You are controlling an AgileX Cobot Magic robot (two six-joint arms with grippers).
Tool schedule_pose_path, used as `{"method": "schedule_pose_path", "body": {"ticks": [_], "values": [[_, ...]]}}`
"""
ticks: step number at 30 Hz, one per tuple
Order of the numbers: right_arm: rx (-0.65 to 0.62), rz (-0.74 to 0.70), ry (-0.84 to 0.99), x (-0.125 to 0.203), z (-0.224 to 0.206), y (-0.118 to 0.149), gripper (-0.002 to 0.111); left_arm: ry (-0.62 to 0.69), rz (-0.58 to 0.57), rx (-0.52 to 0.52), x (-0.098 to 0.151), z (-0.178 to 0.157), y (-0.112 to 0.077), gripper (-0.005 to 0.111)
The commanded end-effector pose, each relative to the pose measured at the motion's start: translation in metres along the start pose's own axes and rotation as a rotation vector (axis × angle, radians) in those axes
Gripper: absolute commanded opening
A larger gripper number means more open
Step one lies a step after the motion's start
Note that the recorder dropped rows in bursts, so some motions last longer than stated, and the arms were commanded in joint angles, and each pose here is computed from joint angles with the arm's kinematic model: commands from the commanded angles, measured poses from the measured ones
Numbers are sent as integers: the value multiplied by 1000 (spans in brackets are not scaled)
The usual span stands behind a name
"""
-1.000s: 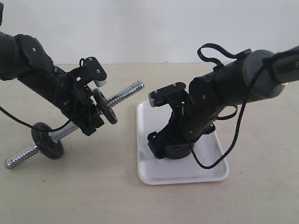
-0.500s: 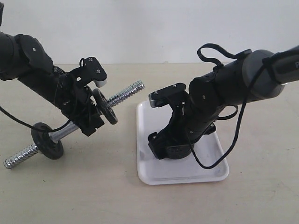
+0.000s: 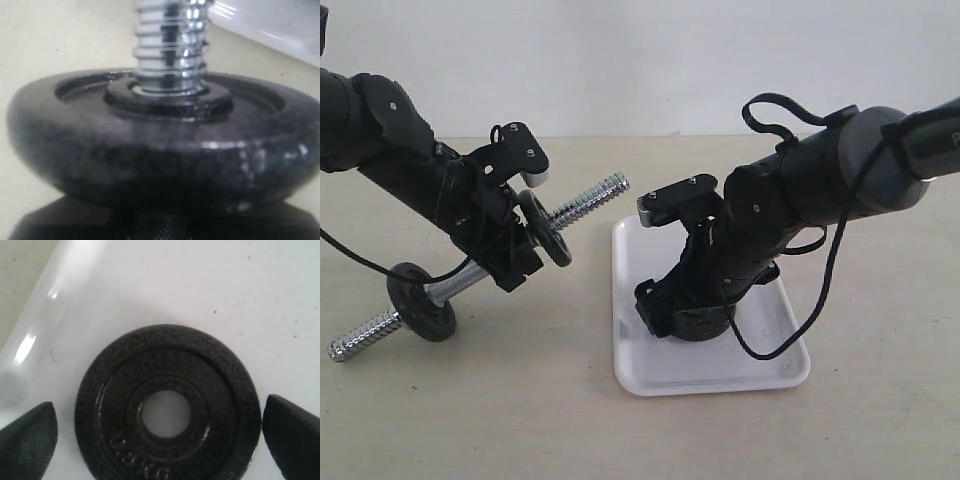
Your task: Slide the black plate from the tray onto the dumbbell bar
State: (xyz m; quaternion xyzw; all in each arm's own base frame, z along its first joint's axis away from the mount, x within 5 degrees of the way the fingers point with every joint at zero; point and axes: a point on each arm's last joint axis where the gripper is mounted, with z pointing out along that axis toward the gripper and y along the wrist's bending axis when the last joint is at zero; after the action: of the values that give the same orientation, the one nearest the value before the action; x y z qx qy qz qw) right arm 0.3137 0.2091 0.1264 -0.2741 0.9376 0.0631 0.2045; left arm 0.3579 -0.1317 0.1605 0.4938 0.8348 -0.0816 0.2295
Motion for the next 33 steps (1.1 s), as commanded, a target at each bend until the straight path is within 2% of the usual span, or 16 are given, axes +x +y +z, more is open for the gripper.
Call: {"method": "schedule_pose_path", "body": {"ticks": [1,8,13,24,33], "values": [[2,-7,-19,-2,3,0,105,-89,-19,-69,-16,-23,5,4],[3,0,88,14,29,0,105,-89,-19,-69,-16,-23,5,4],[3,0,93,14,30,0,105,-89,-19,-69,-16,-23,5,4],[10,15,274,31,27,-1,105,-87,-16,-67,-15,-23,5,4],[11,12,251,11,20,-1,105,-87,-16,-67,-15,-23,5,4]]}}
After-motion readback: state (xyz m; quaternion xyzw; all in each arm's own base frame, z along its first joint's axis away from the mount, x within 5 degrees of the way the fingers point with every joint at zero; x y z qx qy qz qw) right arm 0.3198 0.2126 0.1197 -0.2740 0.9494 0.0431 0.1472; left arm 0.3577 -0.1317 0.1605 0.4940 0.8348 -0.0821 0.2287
